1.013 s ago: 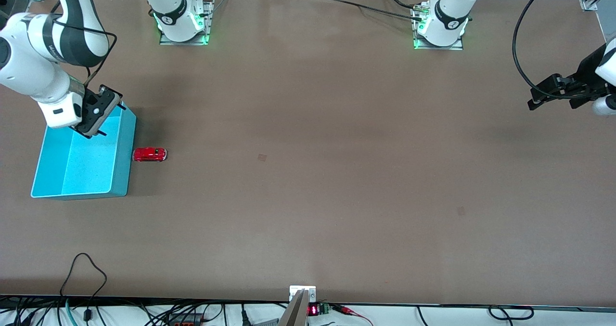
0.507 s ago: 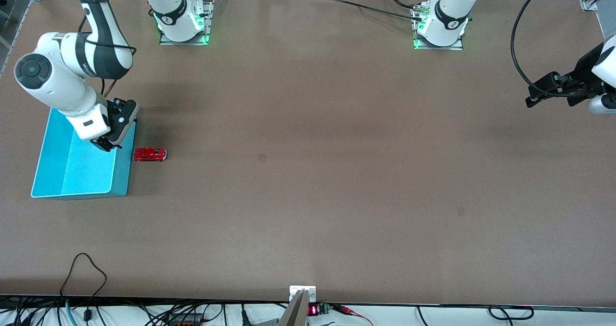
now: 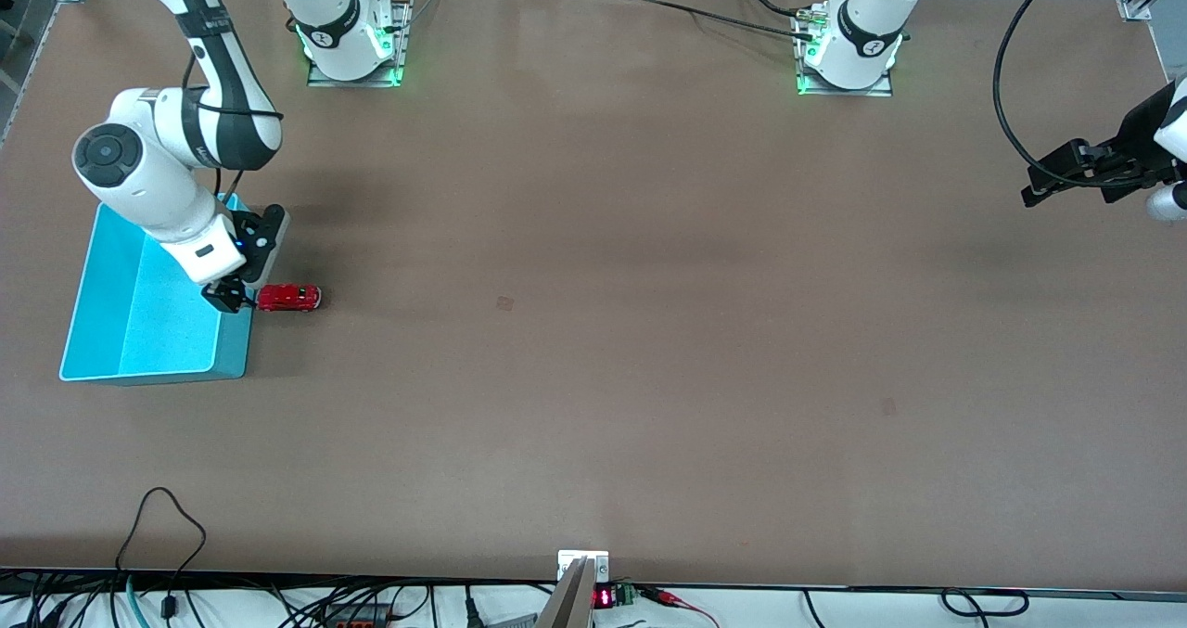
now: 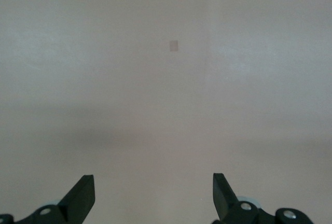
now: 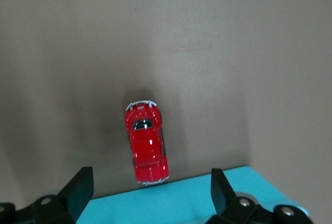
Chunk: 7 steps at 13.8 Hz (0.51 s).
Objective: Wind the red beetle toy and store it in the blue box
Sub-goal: 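Move the right gripper from the box over the red car, then lower the right gripper and grasp the red car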
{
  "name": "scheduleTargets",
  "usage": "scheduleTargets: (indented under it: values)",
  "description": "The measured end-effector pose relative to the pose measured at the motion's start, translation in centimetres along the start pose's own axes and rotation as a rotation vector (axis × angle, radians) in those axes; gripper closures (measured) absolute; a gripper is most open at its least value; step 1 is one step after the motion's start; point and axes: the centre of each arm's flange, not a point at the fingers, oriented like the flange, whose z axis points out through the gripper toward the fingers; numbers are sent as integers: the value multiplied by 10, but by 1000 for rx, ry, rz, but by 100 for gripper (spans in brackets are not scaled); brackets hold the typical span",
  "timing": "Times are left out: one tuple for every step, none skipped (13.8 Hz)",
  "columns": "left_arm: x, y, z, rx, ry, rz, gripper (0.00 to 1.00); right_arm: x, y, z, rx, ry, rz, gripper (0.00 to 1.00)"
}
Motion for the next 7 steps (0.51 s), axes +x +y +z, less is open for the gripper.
scheduleTargets:
  values:
    - [0,0,0,0,0,0,0,2,0,4,1,0,-6,0]
    - [0,0,0,0,-1,0,0,3,0,8,0,0,-11,0]
    - [0,0,0,0,-1,0,0,4,1,12,-5,0,-17,0]
    - [0,0,0,0,-1,0,0,4,1,16,-10,2,-28,0]
    - [0,0,0,0,-1,0,0,4,2,19,-16,3,-42,0]
    - [0,0,0,0,-1,0,0,5,3,22,-23,4,-54,0]
    - [0,0,0,0,-2,0,0,5,3,24,-29,4,-71,0]
